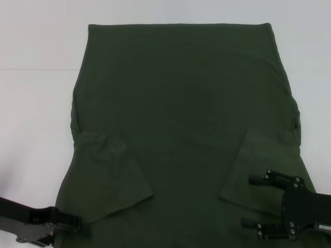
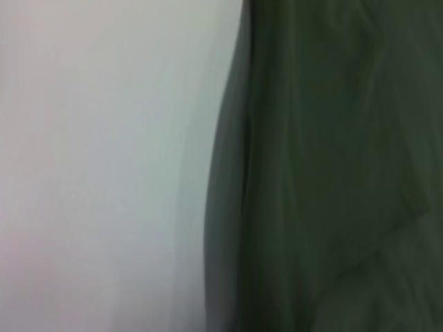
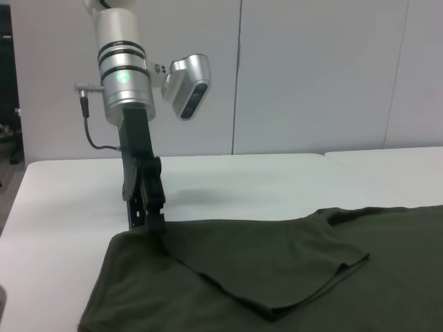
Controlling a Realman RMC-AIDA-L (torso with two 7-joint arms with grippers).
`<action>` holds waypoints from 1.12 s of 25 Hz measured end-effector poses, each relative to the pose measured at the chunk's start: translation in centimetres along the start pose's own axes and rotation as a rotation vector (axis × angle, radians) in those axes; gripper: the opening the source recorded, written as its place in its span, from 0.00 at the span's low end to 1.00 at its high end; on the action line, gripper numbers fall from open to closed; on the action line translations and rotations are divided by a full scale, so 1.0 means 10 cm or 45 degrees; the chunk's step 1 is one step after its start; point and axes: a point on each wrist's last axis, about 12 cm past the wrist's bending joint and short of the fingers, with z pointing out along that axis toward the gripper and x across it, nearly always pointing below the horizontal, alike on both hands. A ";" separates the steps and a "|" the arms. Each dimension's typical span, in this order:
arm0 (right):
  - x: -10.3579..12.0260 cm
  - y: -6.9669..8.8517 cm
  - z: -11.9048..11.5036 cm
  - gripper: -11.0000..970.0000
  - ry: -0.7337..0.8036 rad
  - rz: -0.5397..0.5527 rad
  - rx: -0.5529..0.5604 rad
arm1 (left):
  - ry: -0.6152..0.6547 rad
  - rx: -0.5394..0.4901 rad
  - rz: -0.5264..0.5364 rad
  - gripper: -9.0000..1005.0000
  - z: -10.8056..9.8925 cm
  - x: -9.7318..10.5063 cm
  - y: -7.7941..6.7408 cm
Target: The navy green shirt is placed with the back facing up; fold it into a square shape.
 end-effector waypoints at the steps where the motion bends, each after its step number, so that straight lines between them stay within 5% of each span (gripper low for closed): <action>1: 0.00 0.00 0.00 0.96 0.000 0.002 -0.002 | 0.003 -0.008 0.007 0.83 0.00 0.00 -0.01; 6: -0.01 -0.01 0.01 0.96 -0.003 0.001 -0.010 | 0.003 -0.008 0.044 0.81 0.01 -0.01 -0.03; 22: -0.05 -0.03 0.04 0.96 -0.024 -0.007 -0.022 | -0.033 -0.028 0.051 0.16 -0.04 -0.03 -0.01; 28: -0.06 -0.03 0.04 0.96 -0.028 -0.002 -0.019 | -0.049 -0.026 0.057 0.05 -0.05 -0.03 0.01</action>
